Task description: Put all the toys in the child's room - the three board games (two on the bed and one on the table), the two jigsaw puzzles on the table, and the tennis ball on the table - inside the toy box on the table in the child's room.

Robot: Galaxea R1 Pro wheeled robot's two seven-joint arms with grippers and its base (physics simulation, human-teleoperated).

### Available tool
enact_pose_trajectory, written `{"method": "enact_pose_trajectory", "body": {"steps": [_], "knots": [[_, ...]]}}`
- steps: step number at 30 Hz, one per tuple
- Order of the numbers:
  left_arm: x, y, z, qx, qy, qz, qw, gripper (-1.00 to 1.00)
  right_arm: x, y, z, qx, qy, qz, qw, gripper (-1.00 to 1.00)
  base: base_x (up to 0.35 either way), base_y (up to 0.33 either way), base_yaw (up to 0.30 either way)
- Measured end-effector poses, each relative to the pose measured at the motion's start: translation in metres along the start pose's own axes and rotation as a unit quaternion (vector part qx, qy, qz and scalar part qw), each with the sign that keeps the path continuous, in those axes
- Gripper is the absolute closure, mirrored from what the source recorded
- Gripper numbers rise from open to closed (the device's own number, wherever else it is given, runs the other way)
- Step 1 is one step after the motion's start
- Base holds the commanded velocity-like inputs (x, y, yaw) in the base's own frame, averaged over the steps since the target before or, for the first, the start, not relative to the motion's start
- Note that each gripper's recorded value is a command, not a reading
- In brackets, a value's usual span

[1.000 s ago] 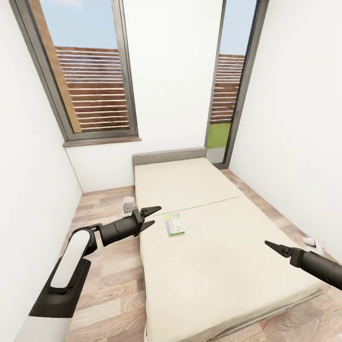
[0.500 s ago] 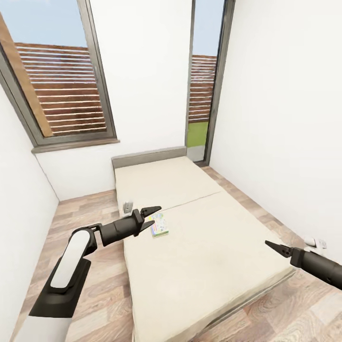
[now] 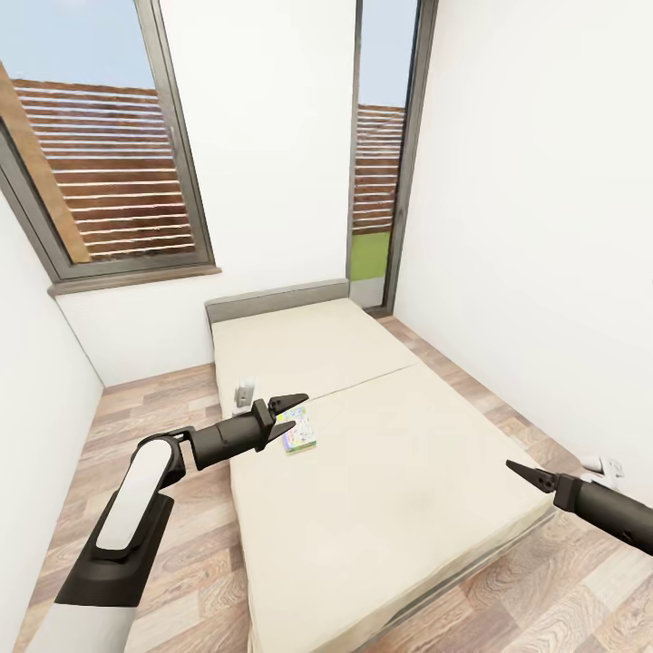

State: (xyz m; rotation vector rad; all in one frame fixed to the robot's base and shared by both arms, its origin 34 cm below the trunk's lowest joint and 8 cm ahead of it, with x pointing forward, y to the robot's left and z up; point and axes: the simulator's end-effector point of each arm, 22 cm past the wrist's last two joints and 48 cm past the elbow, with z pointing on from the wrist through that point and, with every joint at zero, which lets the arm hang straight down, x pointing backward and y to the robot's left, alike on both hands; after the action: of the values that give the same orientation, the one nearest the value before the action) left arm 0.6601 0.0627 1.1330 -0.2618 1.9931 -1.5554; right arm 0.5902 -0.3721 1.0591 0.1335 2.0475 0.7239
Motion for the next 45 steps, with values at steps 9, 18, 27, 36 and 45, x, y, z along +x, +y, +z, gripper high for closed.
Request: {"method": "enact_pose_trajectory", "body": {"steps": [9, 18, 27, 36, 45], "knots": [[-0.0002, -0.0005, 0.0, 0.0, 0.0, 0.0, 1.0, -1.0, -0.0018, 0.0024, -0.0005, -0.002, -0.001, -0.002, 1.0, -1.0, 0.01, 0.039, -0.004], [0.0, -0.0002, 0.0, 0.0, 0.0, 0.0, 1.0, -1.0, -0.003, 0.0033, -0.0011, -0.003, -0.002, -0.004, 1.0, -1.0, 0.05, 0.193, -0.01], [0.0002, 0.0, 0.0001, 0.0, 0.0, 0.0, 1.0, -1.0, -0.0031, 0.0037, -0.0013, -0.003, -0.001, -0.004, 1.0, -1.0, 0.018, 0.068, -0.181], [0.0001, 0.0002, 0.0001, 0.0, 0.0, 0.0, 1.0, -1.0, -0.003, 0.0038, -0.0013, -0.003, -0.001, -0.003, 1.0, -1.0, 0.004, 0.013, -0.262], [0.0, 0.0001, 0.0001, 0.0, 0.0, 0.0, 1.0, -1.0, -0.003, 0.0036, -0.0013, -0.003, 0.0, -0.004, 1.0, -1.0, 0.001, 0.003, -0.277]]}}
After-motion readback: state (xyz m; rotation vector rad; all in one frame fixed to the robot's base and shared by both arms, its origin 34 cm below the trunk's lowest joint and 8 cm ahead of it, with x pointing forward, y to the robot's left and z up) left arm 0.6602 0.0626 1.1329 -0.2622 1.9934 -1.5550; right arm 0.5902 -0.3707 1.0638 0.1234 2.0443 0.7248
